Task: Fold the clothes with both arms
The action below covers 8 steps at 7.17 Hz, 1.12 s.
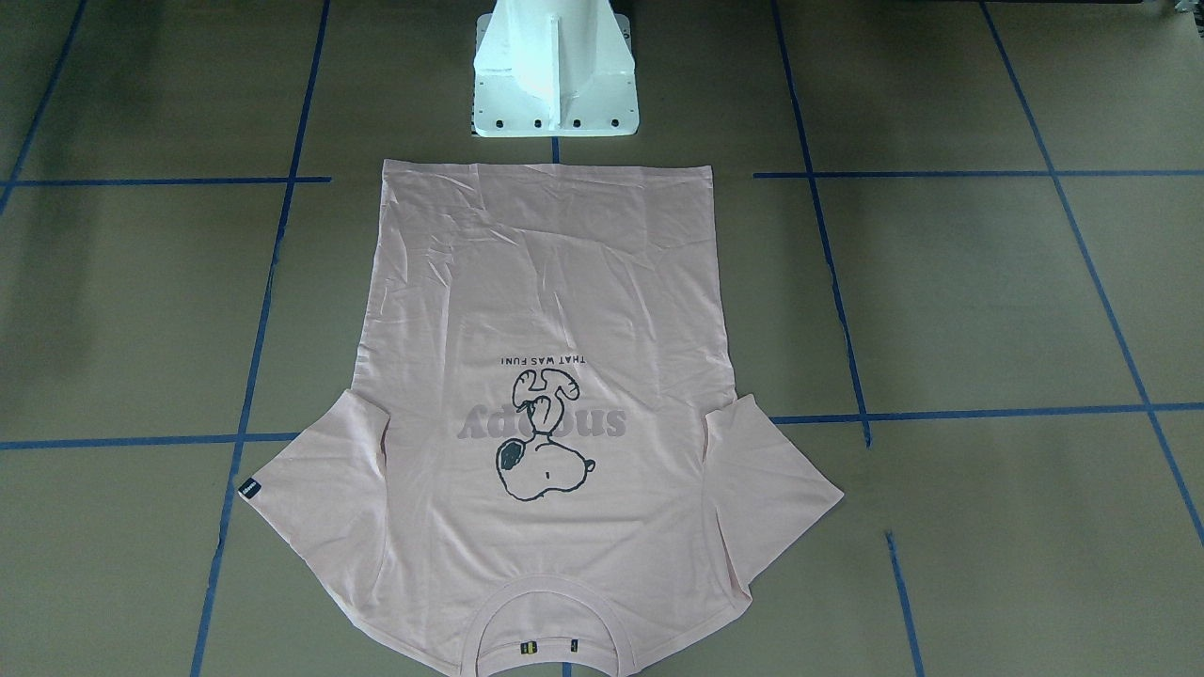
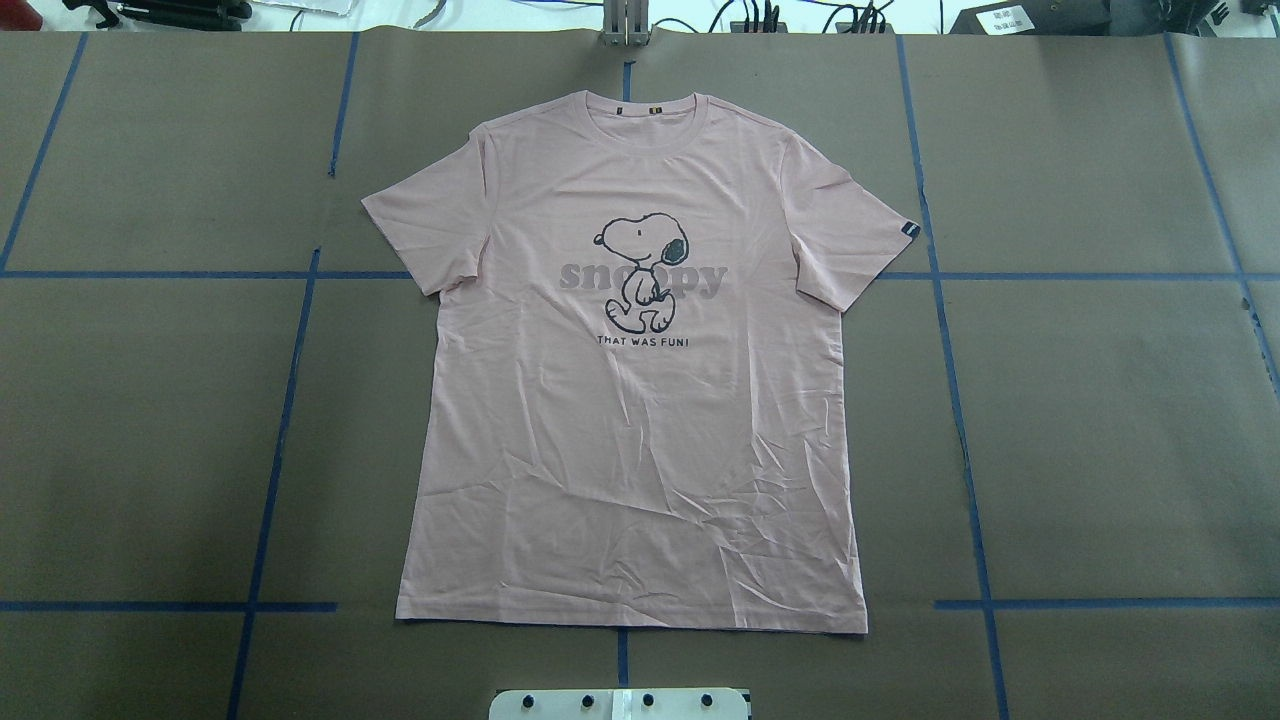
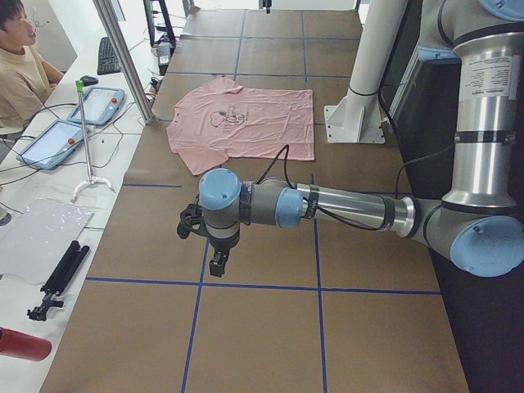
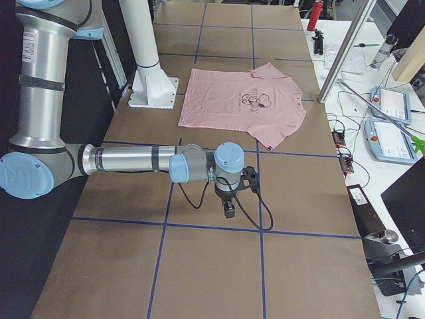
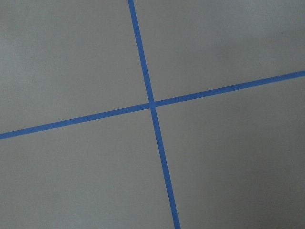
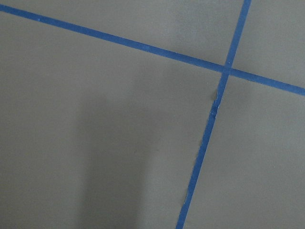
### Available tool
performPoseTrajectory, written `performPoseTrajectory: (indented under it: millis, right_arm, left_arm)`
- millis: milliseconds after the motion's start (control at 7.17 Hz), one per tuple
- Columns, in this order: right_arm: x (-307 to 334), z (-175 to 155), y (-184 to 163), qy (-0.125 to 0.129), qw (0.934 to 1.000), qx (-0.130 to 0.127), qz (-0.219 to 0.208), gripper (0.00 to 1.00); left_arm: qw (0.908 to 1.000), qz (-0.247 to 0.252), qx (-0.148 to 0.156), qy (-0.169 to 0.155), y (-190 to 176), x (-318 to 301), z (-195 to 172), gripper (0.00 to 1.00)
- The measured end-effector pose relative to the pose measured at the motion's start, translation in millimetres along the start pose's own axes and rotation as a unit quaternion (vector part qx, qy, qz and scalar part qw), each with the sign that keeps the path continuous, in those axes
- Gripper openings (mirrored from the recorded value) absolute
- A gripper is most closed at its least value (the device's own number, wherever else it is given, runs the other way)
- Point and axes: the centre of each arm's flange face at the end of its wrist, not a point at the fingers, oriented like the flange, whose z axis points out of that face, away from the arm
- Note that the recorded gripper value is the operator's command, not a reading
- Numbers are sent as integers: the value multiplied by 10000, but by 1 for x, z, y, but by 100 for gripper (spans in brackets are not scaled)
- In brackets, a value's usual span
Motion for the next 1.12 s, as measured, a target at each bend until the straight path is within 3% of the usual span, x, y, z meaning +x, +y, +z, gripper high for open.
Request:
performPoseTrajectory:
  millis: [419, 558, 977, 1116]
  right_arm:
    - [-7, -2, 8, -51, 9984, 440, -354, 100]
    - [-9, -2, 11, -65, 9981, 566, -249, 100]
    - [-23, 2, -2, -143, 9977, 649, 142, 100]
    - [-52, 12, -30, -242, 9977, 569, 263, 100]
  left_arm:
    - [10000, 36, 17, 38, 1, 5, -1, 100]
    - [9999, 41, 31, 99, 1, 8, -2, 100]
    - [9989, 56, 10, 473, -1, 19, 5, 100]
    - [9987, 88, 1, 503, -1, 21, 8, 100]
